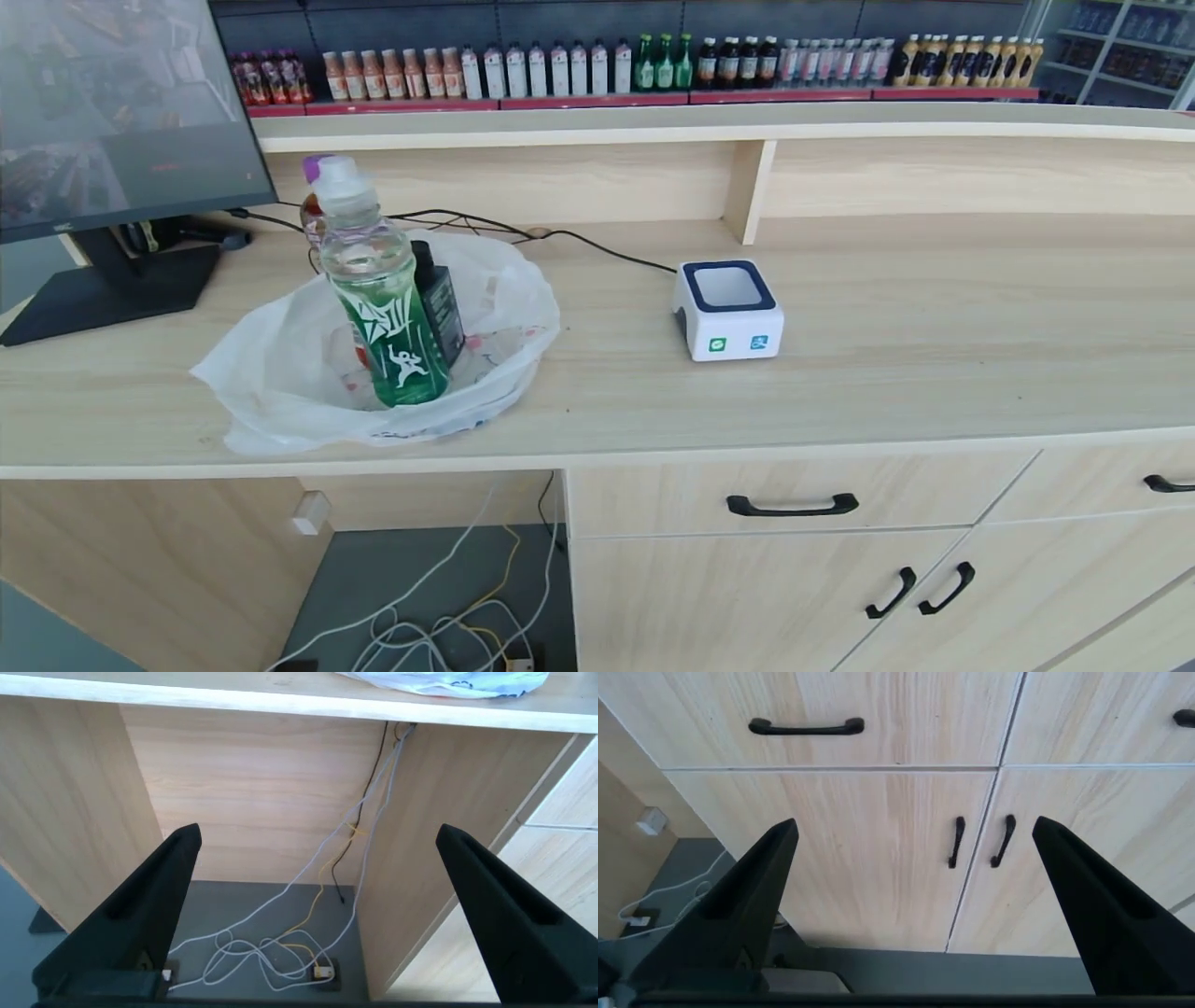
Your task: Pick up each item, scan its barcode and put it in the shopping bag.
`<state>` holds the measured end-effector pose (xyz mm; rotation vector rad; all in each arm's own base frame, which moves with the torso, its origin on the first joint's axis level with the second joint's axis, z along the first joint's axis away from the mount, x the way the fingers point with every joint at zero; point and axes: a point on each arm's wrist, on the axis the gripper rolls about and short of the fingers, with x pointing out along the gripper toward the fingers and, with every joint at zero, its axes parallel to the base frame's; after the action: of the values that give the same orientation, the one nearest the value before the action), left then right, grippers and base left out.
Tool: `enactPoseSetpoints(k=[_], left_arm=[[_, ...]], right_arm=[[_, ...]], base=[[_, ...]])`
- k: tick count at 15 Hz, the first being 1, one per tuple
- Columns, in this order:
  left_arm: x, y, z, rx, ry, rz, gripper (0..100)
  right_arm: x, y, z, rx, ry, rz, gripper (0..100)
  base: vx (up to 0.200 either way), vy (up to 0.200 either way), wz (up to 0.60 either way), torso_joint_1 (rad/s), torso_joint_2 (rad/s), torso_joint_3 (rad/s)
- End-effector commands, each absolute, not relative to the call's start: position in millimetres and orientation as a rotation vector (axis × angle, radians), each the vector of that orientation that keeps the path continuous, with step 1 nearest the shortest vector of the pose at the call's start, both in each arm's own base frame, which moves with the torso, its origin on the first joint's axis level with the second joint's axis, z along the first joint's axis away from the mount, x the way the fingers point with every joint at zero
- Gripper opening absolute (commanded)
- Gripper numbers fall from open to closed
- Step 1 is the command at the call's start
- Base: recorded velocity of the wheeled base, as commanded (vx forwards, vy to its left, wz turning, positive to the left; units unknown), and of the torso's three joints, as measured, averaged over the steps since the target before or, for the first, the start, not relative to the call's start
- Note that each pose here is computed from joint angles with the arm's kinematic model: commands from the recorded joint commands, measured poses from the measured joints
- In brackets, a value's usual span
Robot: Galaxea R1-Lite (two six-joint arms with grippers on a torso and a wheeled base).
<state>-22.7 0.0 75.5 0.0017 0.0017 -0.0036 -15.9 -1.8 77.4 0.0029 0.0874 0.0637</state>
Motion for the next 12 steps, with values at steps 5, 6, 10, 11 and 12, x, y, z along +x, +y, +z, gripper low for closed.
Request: enactPoseSetpoints(k=[5,6,10,11,12], left_arm=[[-22.7,0.0,75.5,0.0,0.002,-0.003,100],[-22.7,0.0,75.5,0.0,0.002,-0.003,100],[-22.7,0.0,75.5,0.0,0.002,-0.003,100],[-22.7,0.0,75.5,0.0,0.002,-0.003,100],[-22.7,0.0,75.5,0.0,0.002,-0.003,100]], right_arm=[[-15.5,-1.8,77.4,0.0,0.092,0.064,100],[-15.5,-1.8,77.4,-0.002,0.092,0.064,100],[-15.5,-1.8,77.4,-0.003,0.092,0.064,100],[-15.5,-1.8,77.4,-0.003,0.092,0.064,100],[-15.6,-1.8,77.9,-0.003,0.09,0.064,100]], base=[[0.0,0.0,0.0,0.0,0.0,0.0],[0.0,0.0,0.0,0.0,0.0,0.0],[0.0,0.0,0.0,0.0,0.0,0.0],[0.0,0.0,0.0,0.0,0.0,0.0],[0.0,0.0,0.0,0.0,0.0,0.0]])
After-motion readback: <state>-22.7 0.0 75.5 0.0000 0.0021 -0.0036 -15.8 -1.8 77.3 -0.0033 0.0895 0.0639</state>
